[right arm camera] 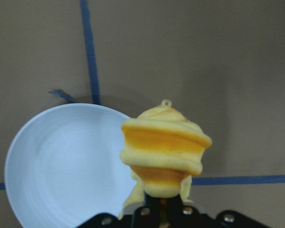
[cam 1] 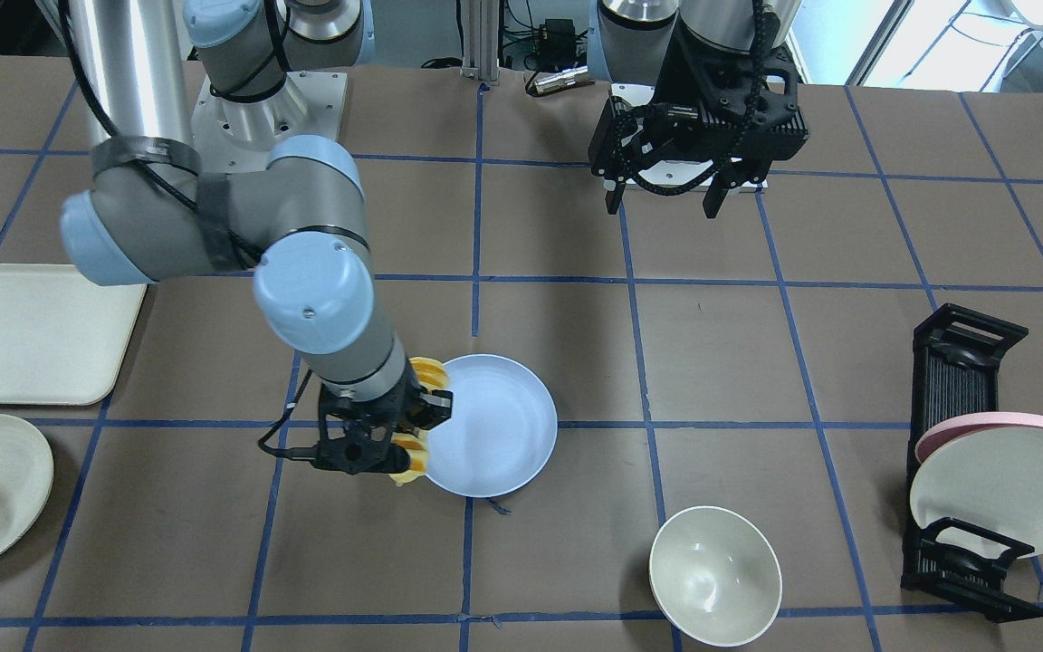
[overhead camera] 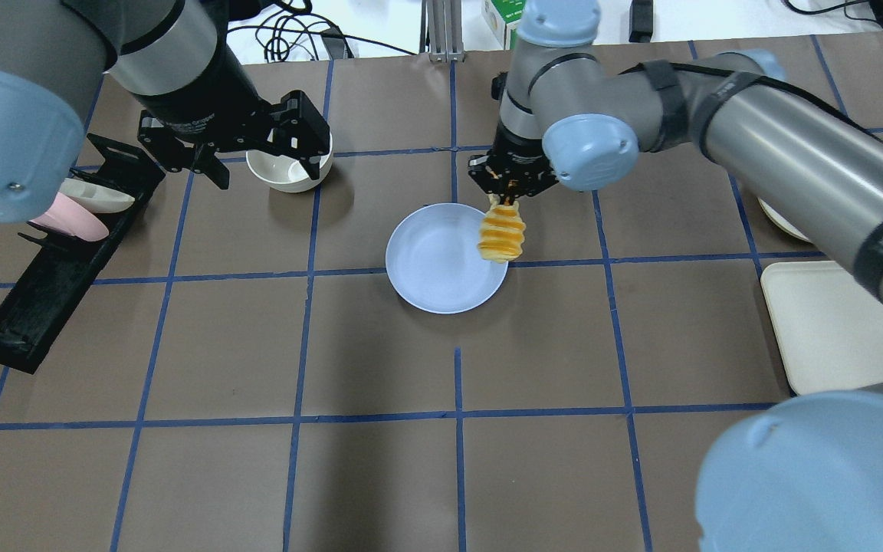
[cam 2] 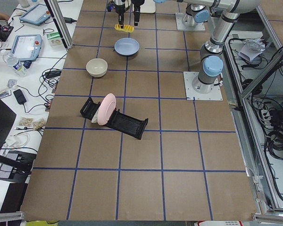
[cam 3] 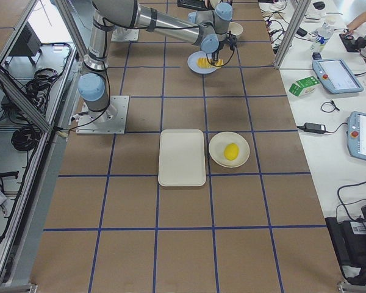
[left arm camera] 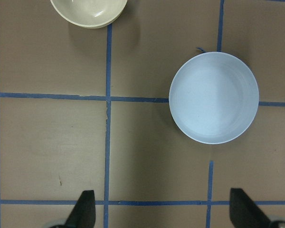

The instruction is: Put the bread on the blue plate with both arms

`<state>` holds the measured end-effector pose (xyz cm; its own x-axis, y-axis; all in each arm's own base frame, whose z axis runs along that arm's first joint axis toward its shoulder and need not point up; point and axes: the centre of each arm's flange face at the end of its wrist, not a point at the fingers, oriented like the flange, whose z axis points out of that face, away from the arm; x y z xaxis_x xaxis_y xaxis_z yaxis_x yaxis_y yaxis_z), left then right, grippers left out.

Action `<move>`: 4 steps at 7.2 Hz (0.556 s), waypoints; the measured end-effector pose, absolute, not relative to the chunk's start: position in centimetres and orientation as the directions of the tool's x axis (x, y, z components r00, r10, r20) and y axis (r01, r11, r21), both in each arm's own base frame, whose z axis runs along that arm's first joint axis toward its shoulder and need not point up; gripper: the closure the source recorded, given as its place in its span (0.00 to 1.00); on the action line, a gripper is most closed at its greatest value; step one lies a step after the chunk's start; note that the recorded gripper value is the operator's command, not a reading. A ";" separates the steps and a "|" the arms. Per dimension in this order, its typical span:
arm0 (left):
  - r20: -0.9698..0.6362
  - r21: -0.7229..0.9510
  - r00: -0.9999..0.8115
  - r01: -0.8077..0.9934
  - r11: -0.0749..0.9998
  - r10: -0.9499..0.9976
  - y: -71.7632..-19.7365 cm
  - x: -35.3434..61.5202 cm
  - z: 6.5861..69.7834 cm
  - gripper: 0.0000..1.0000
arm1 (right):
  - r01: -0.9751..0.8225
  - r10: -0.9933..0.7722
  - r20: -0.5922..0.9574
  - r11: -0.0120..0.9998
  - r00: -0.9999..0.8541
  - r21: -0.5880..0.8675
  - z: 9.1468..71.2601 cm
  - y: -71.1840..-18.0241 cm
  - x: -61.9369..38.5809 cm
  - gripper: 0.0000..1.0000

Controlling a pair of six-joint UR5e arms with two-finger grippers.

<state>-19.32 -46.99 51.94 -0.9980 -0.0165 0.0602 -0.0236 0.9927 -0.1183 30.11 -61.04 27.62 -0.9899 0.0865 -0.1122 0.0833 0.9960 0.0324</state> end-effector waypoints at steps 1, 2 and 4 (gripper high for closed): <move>0.055 -0.129 -0.998 -0.007 0.992 0.000 -47.2 -19.1 51.6 0.00 | 0.110 0.114 -0.108 0.993 -0.988 0.044 26.4 -61.3 33.6 0.85; 0.052 -0.133 -0.999 0.003 0.991 0.010 -47.7 -18.7 51.2 0.00 | 0.120 0.125 -0.099 0.991 -0.987 0.054 25.4 -60.8 36.0 0.79; 0.049 -0.125 -0.999 0.005 0.992 0.011 -49.7 -16.6 49.6 0.00 | 0.118 0.124 -0.083 0.990 -0.989 0.075 24.3 -59.9 37.7 0.39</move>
